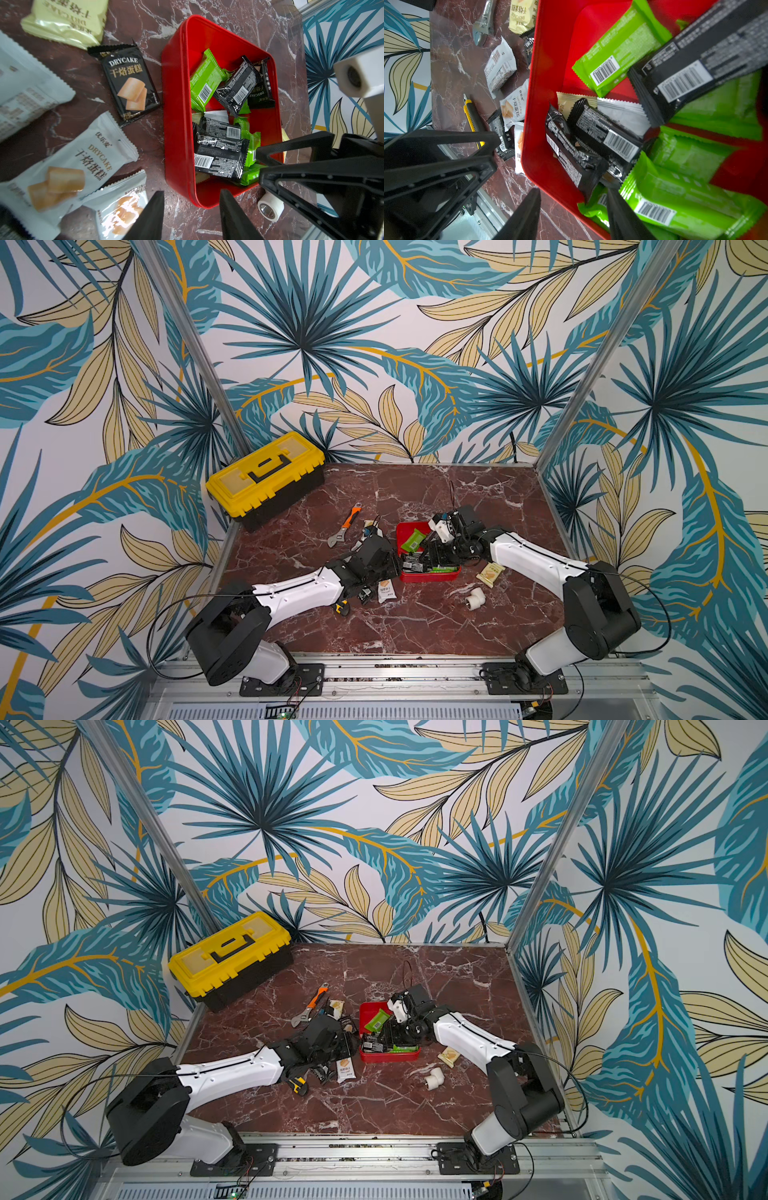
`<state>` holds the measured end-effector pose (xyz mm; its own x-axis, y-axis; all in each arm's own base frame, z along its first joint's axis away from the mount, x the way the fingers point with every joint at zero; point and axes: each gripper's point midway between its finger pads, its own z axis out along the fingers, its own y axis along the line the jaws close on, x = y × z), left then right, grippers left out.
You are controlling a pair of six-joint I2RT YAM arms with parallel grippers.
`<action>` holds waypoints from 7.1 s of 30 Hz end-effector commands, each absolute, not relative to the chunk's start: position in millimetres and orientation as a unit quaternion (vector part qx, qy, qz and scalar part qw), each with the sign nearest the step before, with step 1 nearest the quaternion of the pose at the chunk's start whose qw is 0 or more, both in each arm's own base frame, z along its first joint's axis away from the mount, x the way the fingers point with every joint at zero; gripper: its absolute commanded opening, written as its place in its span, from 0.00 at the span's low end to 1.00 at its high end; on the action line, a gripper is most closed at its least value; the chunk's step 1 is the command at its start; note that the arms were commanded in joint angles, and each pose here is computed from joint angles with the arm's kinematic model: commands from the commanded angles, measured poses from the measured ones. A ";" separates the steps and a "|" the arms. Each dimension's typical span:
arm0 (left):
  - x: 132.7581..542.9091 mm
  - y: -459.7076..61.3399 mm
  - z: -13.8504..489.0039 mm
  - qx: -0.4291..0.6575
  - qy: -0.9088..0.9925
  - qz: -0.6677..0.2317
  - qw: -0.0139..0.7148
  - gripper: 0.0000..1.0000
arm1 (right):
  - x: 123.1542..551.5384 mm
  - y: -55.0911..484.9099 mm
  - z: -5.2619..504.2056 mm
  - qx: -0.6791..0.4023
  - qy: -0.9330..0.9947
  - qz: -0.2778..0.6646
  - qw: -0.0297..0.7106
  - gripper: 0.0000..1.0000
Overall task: Take the cookies out of the storage box
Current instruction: Pick up the cookie from the storage box, then place the cookie at the center of the board, then pick up the cookie from the storage box, then place the cookie at the center of the board.
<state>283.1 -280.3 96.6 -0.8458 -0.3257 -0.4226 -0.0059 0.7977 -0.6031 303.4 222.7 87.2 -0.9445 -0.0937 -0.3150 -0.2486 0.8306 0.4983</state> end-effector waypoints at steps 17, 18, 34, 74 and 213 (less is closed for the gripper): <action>287.8 -285.0 68.8 -0.110 0.911 -0.315 0.243 0.37 | 310.8 246.7 66.4 -0.115 0.940 0.293 0.130 0.35; 287.7 -285.1 68.1 -0.110 0.911 -0.314 0.242 0.36 | 311.4 247.3 67.7 -0.116 0.939 0.296 0.132 0.33; 292.7 -282.1 91.4 -0.123 0.897 -0.332 0.266 0.35 | 308.8 245.9 91.2 -0.110 0.931 0.309 0.161 0.13; 287.3 -233.7 145.6 -0.127 0.883 -0.284 0.352 0.46 | 197.5 194.9 63.9 -0.020 0.966 0.206 0.154 0.48; 317.3 -91.8 26.5 -0.089 0.981 0.000 0.173 0.47 | 313.8 121.7 196.4 0.125 0.947 0.089 0.283 0.58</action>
<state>303.4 -94.8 23.8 -0.9398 -0.1704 -0.2963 -0.1666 0.9853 -0.0383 310.5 118.5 194.8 -0.8060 0.2966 -0.5123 0.2016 0.9512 0.2336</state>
